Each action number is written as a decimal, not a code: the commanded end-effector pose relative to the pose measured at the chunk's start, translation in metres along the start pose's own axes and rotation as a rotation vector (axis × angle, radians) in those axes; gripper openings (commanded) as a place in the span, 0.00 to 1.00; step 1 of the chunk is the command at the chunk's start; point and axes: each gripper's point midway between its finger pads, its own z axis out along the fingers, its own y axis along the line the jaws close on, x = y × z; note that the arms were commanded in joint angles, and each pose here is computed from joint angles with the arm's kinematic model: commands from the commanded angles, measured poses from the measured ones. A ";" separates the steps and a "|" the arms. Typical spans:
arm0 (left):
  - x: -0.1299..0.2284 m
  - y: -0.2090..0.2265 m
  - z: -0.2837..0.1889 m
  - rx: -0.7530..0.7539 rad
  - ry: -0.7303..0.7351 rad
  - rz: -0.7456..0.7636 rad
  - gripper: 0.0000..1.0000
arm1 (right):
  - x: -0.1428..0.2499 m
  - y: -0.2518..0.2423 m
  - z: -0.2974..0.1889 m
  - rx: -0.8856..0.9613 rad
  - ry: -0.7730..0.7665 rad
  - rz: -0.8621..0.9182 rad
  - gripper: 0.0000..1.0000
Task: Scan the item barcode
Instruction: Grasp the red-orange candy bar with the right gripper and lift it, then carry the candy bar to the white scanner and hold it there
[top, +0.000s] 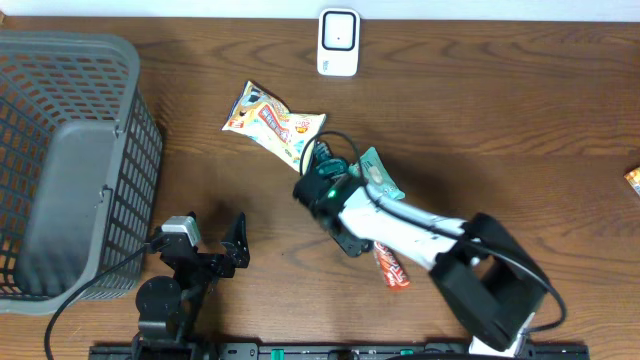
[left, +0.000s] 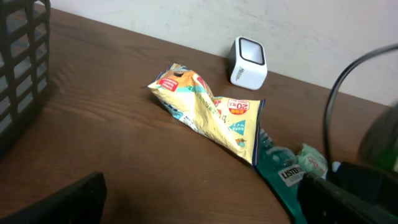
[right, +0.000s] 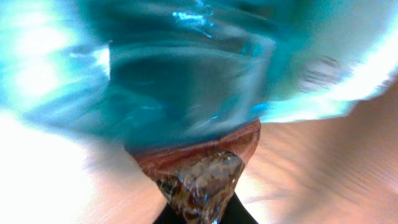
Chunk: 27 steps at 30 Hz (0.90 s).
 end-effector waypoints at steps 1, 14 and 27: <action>0.011 0.004 0.002 -0.011 0.033 -0.001 0.98 | -0.003 0.053 -0.052 -0.556 -0.083 -0.214 0.01; 0.012 0.004 0.002 -0.011 0.033 -0.001 0.98 | -0.009 0.045 -0.139 -1.362 -0.556 -0.363 0.01; 0.012 0.004 0.002 -0.011 0.033 -0.001 0.98 | -0.026 0.015 -0.204 -1.752 -0.643 -0.088 0.01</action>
